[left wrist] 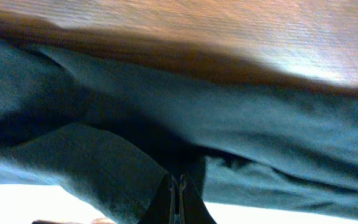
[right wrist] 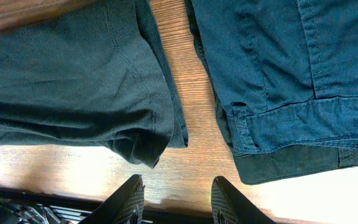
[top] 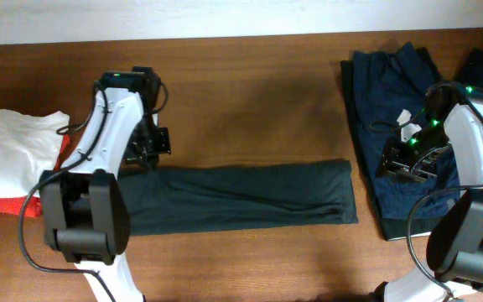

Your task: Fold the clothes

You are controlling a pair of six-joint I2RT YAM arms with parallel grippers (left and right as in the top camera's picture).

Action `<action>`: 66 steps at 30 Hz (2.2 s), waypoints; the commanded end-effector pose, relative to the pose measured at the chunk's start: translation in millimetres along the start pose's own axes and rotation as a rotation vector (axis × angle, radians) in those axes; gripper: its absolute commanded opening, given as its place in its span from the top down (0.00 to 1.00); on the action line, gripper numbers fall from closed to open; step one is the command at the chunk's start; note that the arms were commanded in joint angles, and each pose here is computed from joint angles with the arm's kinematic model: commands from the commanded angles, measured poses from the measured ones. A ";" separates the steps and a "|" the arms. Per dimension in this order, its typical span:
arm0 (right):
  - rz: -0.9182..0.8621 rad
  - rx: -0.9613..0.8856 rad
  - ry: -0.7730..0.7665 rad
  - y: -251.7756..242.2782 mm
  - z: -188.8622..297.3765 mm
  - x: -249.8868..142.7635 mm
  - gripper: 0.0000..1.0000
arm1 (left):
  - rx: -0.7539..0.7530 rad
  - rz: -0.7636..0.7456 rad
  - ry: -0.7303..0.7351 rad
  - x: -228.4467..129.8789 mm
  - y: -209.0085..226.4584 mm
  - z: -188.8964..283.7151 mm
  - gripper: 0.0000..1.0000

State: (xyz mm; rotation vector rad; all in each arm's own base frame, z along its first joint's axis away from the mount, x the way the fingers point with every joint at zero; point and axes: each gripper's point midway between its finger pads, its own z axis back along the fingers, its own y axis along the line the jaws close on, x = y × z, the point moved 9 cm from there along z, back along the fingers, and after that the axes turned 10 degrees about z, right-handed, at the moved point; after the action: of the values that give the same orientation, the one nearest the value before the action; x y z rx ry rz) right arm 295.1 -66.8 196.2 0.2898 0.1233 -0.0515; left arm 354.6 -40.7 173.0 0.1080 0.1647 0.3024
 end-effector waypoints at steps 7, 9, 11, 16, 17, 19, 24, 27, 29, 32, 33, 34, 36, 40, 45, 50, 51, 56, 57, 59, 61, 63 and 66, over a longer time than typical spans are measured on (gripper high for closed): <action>0.017 0.007 -0.016 3.3 4.2 -1.0 0.60 | 0.054 -0.171 0.055 -46.8 -50.0 -17.6 0.91; 0.017 0.008 -0.015 3.4 4.1 -1.3 0.60 | 0.059 -0.184 0.058 -50.1 -52.9 -19.4 0.66; 0.017 0.008 -0.014 3.4 4.1 -1.4 0.60 | 0.058 -0.189 0.054 -50.4 -54.6 -19.3 0.47; 0.016 0.009 -0.010 3.6 4.1 -2.1 0.59 | 0.061 -0.166 0.027 -43.6 -47.5 -9.5 0.46; 0.015 0.010 -0.007 3.7 4.1 -2.5 0.56 | 0.061 -0.156 0.018 -41.5 -44.2 -5.6 0.46; 0.013 0.013 0.003 3.9 3.1 -4.1 0.52 | 0.049 -0.122 -0.011 -36.7 -32.2 4.5 0.46; 0.117 0.094 0.027 13.5 -25.5 -7.2 0.48 | -0.009 -0.008 -0.138 -28.8 8.3 38.2 0.46; 0.134 0.093 0.029 13.4 -44.8 -8.0 0.43 | -0.061 0.093 -0.229 -26.9 42.8 62.3 0.45; 0.135 0.108 0.029 13.7 -56.6 -9.7 0.36 | -0.091 0.159 -0.298 -28.9 69.1 79.0 0.44; 0.148 0.128 0.030 16.3 -70.7 -12.1 0.30 | -0.126 0.255 -0.380 -33.2 100.6 96.9 0.39; 0.156 0.124 0.027 16.8 -76.4 -12.3 0.29 | -0.133 0.283 -0.404 -34.2 109.7 101.3 0.38; 0.164 0.120 0.020 16.8 -81.7 -12.0 0.29 | -0.143 0.307 -0.421 -35.0 117.2 104.4 0.38; 0.178 0.117 0.008 17.7 -90.6 -11.8 0.28 | -0.155 0.338 -0.431 -36.3 127.1 106.8 0.37; 0.201 0.102 -0.015 23.4 -116.6 -13.4 0.25 | -0.156 0.350 -0.435 -34.8 131.4 106.4 0.36; 0.197 0.091 -0.035 32.9 -136.5 -14.9 0.23 | -0.156 0.351 -0.436 -34.5 131.5 106.6 0.36; 0.250 0.080 -0.015 50.0 -142.5 -15.9 0.62 | -0.156 0.351 -0.436 -34.5 131.5 106.6 0.36; 0.253 0.071 -0.016 50.1 -142.8 -15.7 0.73 | -0.157 0.351 -0.436 -34.6 131.4 106.6 0.36; 0.210 -0.036 -0.019 36.0 -135.9 -11.2 0.96 | -0.155 0.350 -0.432 -35.2 131.5 106.2 0.36; 0.173 -0.064 -0.019 31.1 -130.3 -9.0 0.96 | -0.155 0.350 -0.431 -35.2 131.5 106.2 0.36; 0.095 -0.113 -0.028 21.4 -113.5 -2.3 0.96 | -0.155 0.350 -0.429 -35.6 131.5 106.0 0.36; 0.062 -0.130 -0.046 15.6 -89.4 6.7 0.96 | -0.154 0.350 -0.428 -35.7 131.5 106.0 0.36; 0.050 -0.156 -0.061 14.9 -65.0 14.3 0.96 | -0.154 0.350 -0.428 -35.7 131.5 106.0 0.36; 0.078 -0.163 -0.077 29.4 -38.4 22.0 0.96 | -0.154 0.350 -0.429 -35.6 131.5 106.0 0.36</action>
State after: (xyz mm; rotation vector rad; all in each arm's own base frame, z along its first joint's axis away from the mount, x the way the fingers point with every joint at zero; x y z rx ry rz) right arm 299.4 -28.7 137.4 0.1894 0.0846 0.0154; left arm 303.7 64.1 292.6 0.0500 -0.2840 0.6396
